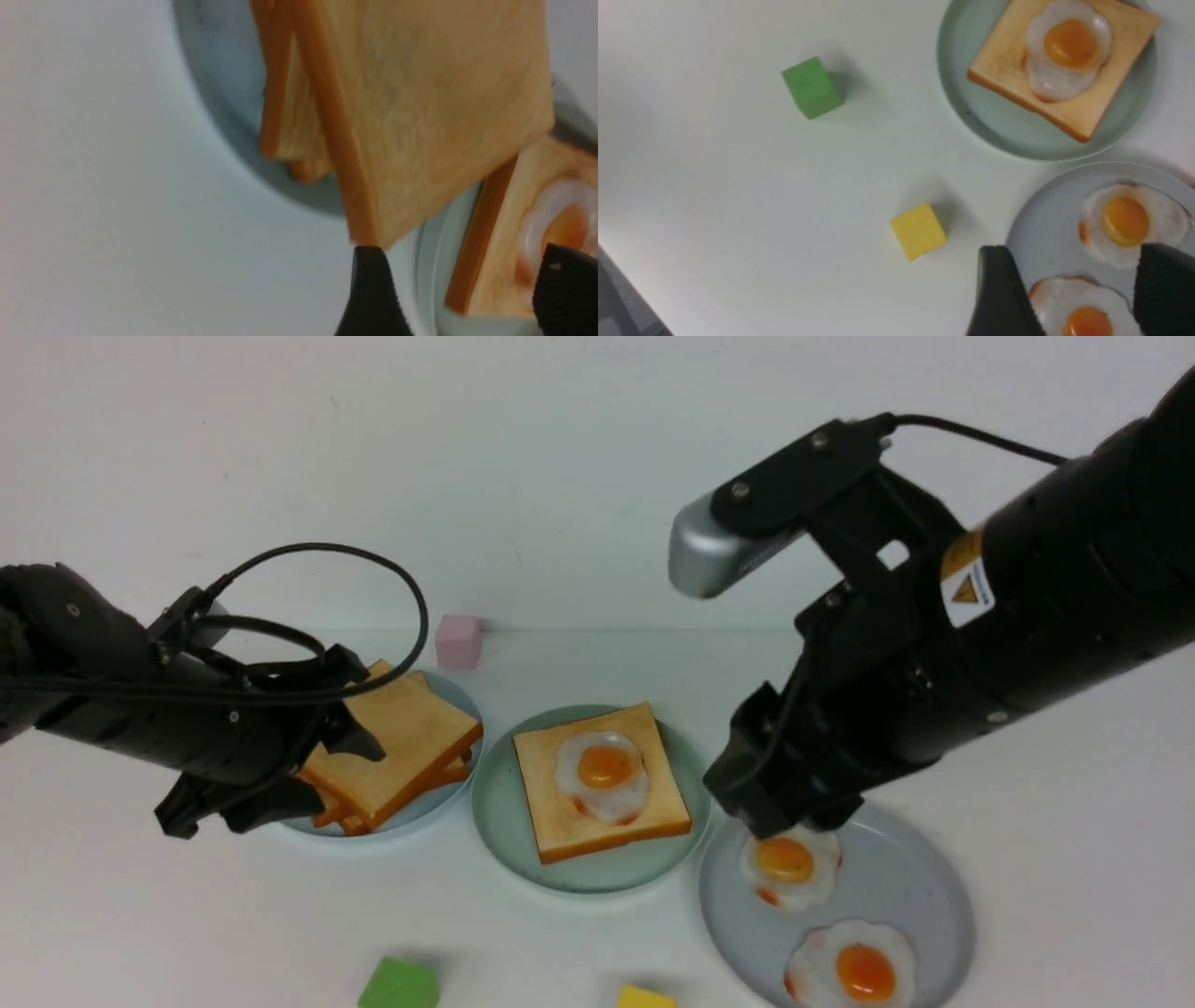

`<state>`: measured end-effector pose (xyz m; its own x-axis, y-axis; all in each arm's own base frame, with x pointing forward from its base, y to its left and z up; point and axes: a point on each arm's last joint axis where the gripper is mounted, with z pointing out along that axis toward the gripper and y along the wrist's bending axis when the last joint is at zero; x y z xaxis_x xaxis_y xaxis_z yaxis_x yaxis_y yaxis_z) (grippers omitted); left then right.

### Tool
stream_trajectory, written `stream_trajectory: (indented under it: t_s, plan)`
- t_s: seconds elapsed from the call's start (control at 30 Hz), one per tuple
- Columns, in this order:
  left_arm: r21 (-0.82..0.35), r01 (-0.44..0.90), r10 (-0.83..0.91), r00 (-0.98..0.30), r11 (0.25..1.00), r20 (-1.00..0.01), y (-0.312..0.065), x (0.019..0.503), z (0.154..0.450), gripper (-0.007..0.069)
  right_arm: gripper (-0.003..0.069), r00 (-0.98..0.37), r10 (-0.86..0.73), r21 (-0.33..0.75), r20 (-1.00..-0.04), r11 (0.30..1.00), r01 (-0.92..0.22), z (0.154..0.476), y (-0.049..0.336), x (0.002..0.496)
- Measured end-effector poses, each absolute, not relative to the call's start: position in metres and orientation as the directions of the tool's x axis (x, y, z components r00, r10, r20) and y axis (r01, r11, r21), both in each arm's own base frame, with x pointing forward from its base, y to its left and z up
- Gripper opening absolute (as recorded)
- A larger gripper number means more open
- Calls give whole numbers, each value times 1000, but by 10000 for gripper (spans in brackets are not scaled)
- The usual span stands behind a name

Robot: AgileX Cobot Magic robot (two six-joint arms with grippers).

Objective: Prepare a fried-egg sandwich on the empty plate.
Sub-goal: Use the left arm to grab a slice of bread

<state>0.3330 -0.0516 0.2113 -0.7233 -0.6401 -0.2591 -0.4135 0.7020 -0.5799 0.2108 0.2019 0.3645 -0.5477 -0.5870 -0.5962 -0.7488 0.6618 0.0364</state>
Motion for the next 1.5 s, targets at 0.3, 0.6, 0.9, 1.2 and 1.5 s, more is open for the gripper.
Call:
stream_trajectory:
  t_s: [0.3,0.6,0.9,1.2,1.5]
  plan:
    - [-574,-386,-632,-707,722,-319,-49,347,194,461,402,-541,-589,43,-600,652,-757,365,205,208]
    - [-537,-357,-596,-709,764,-377,-44,349,192,461,401,-549,-580,62,-602,651,-757,365,206,207]
    - [-513,-393,-601,-723,763,-341,-44,364,167,437,401,-562,-566,95,-604,648,-755,366,208,205]
    - [-508,-389,-599,-717,768,-356,-43,367,167,141,401,-575,-576,109,-581,645,-756,364,207,203]
    - [-508,-306,-546,-717,805,-434,-43,359,199,68,401,-630,-555,152,-543,673,-724,363,206,200]
